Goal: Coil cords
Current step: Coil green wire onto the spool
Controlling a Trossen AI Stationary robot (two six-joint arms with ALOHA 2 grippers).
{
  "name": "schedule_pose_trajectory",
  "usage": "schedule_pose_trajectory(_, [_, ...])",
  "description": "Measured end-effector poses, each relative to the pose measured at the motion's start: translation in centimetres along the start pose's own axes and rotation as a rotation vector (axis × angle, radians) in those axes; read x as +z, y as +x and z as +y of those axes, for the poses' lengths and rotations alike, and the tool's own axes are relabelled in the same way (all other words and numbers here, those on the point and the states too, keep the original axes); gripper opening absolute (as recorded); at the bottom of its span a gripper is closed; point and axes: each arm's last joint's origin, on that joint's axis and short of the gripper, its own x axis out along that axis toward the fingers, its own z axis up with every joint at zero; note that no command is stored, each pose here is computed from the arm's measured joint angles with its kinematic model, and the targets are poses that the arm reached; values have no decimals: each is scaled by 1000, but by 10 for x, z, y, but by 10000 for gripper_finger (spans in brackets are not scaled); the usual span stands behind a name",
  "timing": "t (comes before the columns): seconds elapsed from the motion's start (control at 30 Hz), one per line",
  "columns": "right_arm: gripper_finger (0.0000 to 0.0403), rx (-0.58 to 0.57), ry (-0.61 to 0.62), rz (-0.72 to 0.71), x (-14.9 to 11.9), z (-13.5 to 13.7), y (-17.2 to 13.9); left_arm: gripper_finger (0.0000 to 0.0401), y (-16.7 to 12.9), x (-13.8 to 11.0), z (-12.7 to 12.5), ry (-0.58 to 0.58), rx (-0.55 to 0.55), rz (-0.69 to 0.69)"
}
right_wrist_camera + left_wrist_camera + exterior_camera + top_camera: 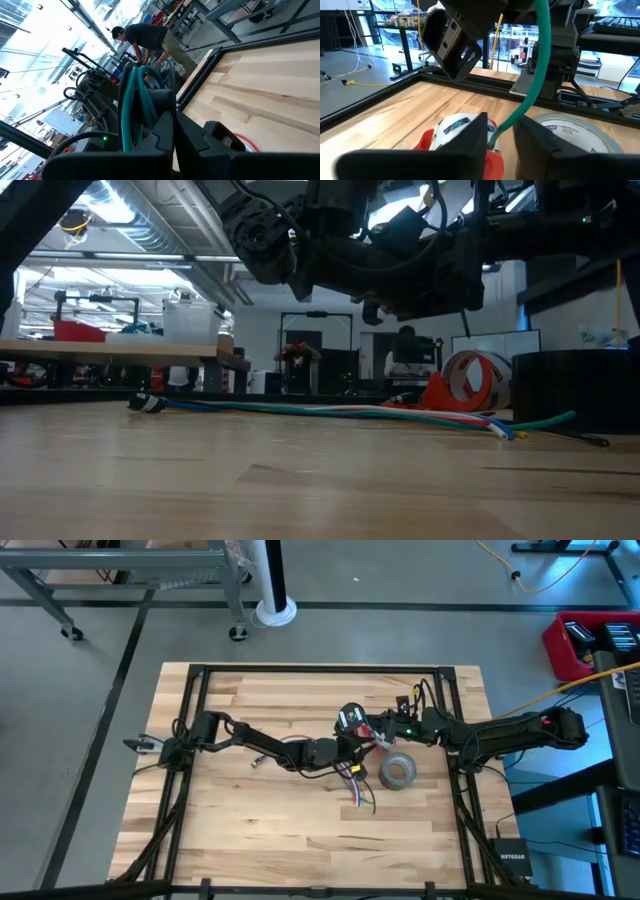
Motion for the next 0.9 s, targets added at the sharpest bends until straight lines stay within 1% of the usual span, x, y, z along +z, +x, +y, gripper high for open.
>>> schedule_pose_trajectory(0.13, [5,0,0,0,0,0,0,18,0,0,0,-1,0,-1])
schedule_pose_trajectory(0.17, [5,0,0,0,0,0,0,11,0,0,0,-2,0,-1])
schedule_pose_trajectory(0.27, [5,0,0,0,0,0,0,11,0,0,0,-40,14,0])
schedule_pose_trajectory(0.47, [5,1,0,2,0,0,0,4,-6,-9,-6,-88,123,58])
schedule_pose_trajectory(0.53, [5,11,0,15,0,0,0,3,-10,-12,-11,-94,170,84])
schedule_pose_trajectory(0.6, [5,22,-1,32,-1,1,0,3,-18,-15,-16,-71,255,121])
schedule_pose_trajectory(0.7, [5,32,-1,56,-2,1,0,2,-33,-8,-20,-24,385,174])
schedule_pose_trajectory(0.83, [5,29,-2,60,-2,0,0,1,-59,10,-19,34,489,265])
schedule_pose_trajectory(0.9, [5,26,-6,63,-3,0,0,1,-71,17,-16,52,518,310])
